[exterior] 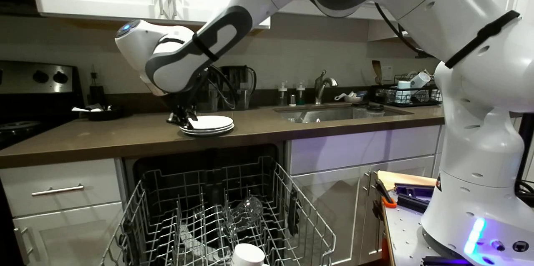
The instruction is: Take the two white plates one after the other and put them vertically in the dishwasher then move the glass bottle to the right
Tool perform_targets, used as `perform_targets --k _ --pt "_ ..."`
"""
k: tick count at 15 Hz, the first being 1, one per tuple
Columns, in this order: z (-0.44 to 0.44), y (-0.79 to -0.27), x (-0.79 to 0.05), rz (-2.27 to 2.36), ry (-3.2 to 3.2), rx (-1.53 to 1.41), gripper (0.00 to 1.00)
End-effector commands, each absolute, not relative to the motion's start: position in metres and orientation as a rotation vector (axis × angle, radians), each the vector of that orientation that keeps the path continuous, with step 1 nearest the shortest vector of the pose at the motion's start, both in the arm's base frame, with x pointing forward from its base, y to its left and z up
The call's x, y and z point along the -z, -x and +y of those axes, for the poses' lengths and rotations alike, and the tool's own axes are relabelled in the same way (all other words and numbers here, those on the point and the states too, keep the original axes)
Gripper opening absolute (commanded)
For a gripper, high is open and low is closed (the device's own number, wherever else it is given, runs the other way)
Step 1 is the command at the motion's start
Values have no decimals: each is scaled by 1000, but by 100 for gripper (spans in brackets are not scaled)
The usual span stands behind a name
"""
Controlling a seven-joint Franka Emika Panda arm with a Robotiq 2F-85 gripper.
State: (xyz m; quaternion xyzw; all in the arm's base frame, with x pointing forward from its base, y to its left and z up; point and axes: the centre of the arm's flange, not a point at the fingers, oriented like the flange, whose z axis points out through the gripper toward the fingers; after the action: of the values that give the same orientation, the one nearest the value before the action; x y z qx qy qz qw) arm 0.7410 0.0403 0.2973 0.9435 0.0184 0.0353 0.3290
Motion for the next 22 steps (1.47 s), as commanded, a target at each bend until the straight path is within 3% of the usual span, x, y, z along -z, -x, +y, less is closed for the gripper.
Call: perform_targets --k 1,4,9,11,12,16,18,20,22 --pt "36 -748 -292 97 -2482 -99 32" --pt "35 -748 -287 99 -2487 -91 41" --pt "32 -749 -280 104 -2486 -86 26" --pt "30 -750 -279 105 -2483 -86 14" --pt "29 -751 -279 105 -2483 -87 20" --pt "28 -753 -277 117 -2484 -89 28" --pt "26 -754 -276 120 -2487 -85 8" --pt "27 -754 -276 125 -2488 -85 0" --pt "27 -754 -278 131 -2489 -87 3"
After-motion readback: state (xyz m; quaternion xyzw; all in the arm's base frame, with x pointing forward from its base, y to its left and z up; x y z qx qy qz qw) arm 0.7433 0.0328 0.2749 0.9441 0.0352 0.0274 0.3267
